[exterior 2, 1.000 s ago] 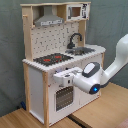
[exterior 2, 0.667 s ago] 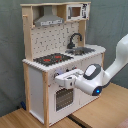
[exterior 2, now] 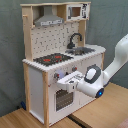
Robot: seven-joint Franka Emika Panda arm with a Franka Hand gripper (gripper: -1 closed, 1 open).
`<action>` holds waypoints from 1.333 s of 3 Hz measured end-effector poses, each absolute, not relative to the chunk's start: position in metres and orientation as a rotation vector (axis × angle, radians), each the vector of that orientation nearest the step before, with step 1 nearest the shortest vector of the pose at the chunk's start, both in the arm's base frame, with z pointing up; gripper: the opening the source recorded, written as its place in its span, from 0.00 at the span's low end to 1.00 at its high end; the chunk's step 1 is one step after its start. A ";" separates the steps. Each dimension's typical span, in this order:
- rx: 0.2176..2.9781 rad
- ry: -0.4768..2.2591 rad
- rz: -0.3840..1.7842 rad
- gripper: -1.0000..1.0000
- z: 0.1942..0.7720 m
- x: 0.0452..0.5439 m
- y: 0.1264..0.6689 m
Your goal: Play with the kitchen
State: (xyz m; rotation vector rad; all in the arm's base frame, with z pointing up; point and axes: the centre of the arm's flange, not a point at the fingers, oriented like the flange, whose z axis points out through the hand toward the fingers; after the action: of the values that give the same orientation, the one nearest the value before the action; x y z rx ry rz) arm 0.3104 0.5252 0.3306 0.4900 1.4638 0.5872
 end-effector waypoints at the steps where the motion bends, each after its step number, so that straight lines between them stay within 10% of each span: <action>1: 0.459 1.486 0.636 1.00 0.327 0.323 0.522; 4: 0.528 1.460 0.784 1.00 0.322 0.347 0.512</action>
State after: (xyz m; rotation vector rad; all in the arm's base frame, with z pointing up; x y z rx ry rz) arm 0.3473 0.5118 0.3221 0.5282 1.4599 0.7840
